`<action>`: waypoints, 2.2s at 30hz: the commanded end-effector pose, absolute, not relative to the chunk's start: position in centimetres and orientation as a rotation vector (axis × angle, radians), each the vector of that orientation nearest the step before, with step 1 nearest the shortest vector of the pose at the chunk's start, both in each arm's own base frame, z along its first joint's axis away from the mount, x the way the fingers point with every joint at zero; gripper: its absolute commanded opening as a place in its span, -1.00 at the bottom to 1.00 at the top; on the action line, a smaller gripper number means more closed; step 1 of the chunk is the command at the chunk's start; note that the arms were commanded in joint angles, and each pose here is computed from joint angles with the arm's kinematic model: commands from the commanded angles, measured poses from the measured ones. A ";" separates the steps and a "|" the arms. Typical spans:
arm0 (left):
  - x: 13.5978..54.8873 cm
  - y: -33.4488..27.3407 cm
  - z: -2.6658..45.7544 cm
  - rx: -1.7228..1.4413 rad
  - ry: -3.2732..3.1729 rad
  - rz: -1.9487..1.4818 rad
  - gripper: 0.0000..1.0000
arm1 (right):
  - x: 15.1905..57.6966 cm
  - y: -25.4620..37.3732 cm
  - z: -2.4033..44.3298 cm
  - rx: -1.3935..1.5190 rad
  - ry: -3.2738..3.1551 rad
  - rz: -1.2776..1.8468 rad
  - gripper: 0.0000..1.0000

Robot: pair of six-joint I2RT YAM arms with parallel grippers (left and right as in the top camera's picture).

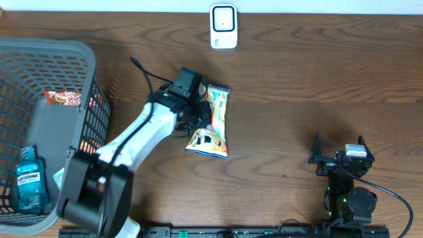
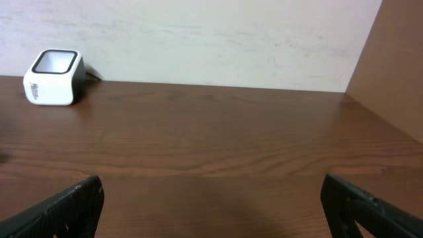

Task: Scan the item barcode
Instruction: 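Lift the yellow snack pack out and carry it to table center, then release the yellow snack pack on the table and withdraw left gripper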

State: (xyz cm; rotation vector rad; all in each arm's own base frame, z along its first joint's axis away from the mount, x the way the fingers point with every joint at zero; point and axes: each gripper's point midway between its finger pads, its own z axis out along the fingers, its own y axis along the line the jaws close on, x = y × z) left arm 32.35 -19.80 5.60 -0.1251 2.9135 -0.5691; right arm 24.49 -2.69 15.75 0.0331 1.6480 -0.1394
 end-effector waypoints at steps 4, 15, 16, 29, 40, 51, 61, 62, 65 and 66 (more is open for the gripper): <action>32.1 -19.2 2.1 -0.133 2.993 -0.467 -0.85 | 24.5 -2.7 15.6 0.023 1.648 -0.149 0.98; 32.9 -19.6 4.3 -0.055 2.927 -0.495 0.68 | 24.5 -2.7 15.6 0.023 1.648 -0.149 0.98; 33.0 -19.7 4.9 -0.042 2.911 -0.502 0.77 | 24.5 -2.7 15.6 0.022 1.648 -0.149 0.99; 34.8 -17.4 18.1 0.032 2.503 -0.446 0.96 | 24.5 -2.7 15.6 0.023 1.648 -0.149 0.99; 32.4 -10.4 30.8 -0.108 2.086 -0.243 0.96 | 24.5 -2.7 15.6 0.023 1.648 -0.149 0.99; 28.4 -0.6 37.8 -0.395 1.790 0.019 0.95 | 24.5 -2.7 15.6 0.023 1.648 -0.149 0.98; 26.0 11.0 36.9 -0.877 1.667 0.239 0.95 | 24.5 -2.7 15.6 0.023 1.648 -0.149 0.99; 25.5 12.0 36.3 -0.937 1.665 0.249 0.96 | 24.5 -2.7 15.6 0.023 1.648 -0.149 0.99; 24.7 13.6 33.9 -1.072 1.701 0.228 0.95 | 24.5 -2.7 15.6 0.023 1.648 -0.149 0.99; 24.6 14.0 33.1 -1.110 1.720 0.215 0.95 | 24.5 -2.7 15.6 0.023 1.648 -0.149 0.98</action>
